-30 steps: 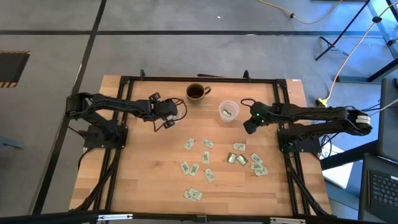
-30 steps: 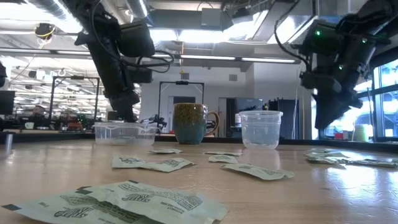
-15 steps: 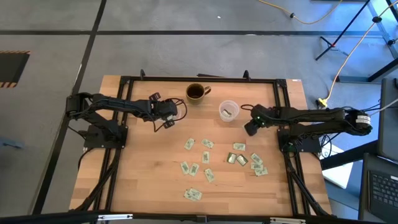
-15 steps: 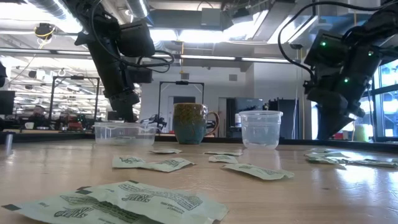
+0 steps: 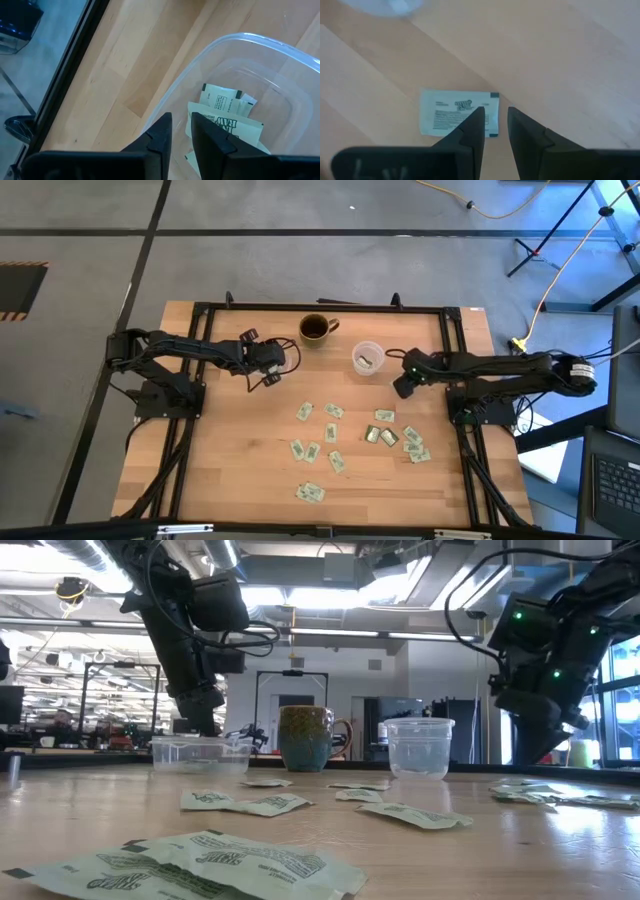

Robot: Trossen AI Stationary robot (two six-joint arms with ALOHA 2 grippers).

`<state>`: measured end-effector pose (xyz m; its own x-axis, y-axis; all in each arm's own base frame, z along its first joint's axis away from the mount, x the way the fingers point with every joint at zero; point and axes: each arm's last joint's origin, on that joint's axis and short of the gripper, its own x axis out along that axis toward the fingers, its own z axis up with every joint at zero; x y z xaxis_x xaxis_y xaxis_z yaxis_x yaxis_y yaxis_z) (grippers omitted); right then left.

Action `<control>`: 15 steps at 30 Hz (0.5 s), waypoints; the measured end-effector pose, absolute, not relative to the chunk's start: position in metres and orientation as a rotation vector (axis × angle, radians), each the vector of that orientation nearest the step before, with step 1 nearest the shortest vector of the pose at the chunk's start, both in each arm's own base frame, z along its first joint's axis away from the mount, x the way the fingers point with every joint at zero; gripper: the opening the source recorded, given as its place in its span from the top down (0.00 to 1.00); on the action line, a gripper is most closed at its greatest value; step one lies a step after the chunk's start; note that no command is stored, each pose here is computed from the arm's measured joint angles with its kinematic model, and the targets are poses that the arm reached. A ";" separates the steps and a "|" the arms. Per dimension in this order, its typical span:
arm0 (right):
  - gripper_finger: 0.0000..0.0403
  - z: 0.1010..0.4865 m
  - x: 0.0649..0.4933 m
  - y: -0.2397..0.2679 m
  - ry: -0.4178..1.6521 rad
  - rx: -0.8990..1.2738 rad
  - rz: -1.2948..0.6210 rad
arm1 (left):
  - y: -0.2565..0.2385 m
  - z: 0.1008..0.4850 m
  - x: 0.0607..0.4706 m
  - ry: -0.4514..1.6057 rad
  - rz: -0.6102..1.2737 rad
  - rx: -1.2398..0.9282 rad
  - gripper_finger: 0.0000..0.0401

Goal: Pick and place Stevia / Truvia into bins
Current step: Put the light green stevia packet into the left transparent container

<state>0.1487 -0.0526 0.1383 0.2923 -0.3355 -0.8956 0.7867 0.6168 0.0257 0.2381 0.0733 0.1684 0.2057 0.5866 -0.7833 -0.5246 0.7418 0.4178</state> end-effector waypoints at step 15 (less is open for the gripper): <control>0.83 0.117 0.160 -0.056 1.112 0.539 -0.833 | 0.073 0.168 0.238 1.130 0.765 0.080 0.83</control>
